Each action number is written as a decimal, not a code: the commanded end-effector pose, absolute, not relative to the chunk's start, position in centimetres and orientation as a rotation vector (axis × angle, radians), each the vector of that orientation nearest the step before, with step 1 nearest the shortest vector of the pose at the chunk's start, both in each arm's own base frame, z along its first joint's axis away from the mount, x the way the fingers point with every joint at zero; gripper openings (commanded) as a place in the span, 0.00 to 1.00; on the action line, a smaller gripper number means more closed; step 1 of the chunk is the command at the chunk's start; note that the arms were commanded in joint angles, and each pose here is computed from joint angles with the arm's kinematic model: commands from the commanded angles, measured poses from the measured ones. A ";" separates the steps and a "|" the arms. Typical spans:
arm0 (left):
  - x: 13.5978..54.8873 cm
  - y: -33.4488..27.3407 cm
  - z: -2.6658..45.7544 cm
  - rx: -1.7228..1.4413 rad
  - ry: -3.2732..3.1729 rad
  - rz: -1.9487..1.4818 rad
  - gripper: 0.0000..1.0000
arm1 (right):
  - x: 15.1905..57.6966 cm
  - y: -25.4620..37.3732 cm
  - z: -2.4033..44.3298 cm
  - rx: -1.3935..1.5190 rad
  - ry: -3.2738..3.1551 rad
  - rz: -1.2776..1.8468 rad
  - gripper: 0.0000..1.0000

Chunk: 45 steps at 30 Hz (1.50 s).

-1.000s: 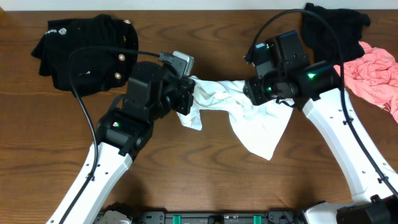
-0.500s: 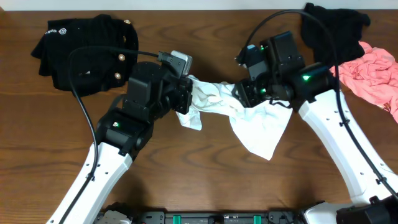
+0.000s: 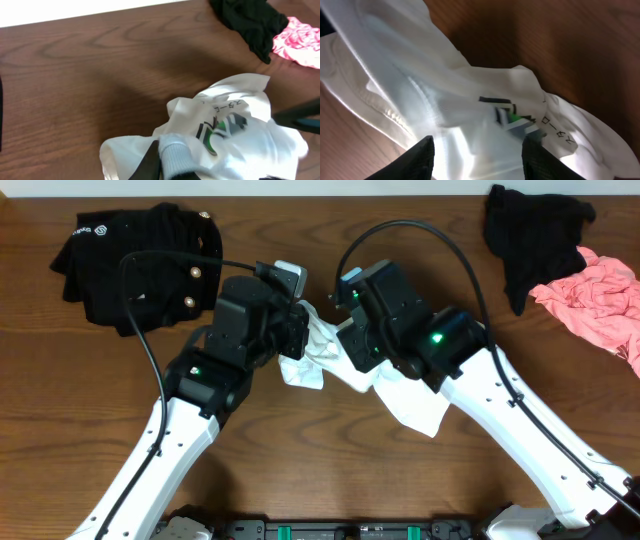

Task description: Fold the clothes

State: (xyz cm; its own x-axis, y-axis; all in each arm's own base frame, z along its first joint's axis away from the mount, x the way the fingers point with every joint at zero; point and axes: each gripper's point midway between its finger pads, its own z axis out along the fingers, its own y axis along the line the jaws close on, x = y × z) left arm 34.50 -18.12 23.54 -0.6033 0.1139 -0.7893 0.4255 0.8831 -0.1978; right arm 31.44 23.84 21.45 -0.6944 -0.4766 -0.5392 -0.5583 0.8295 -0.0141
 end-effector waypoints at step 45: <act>39.0 -11.0 28.6 -0.007 2.023 -0.450 0.06 | 26.7 33.7 16.3 -0.736 2.311 0.368 0.49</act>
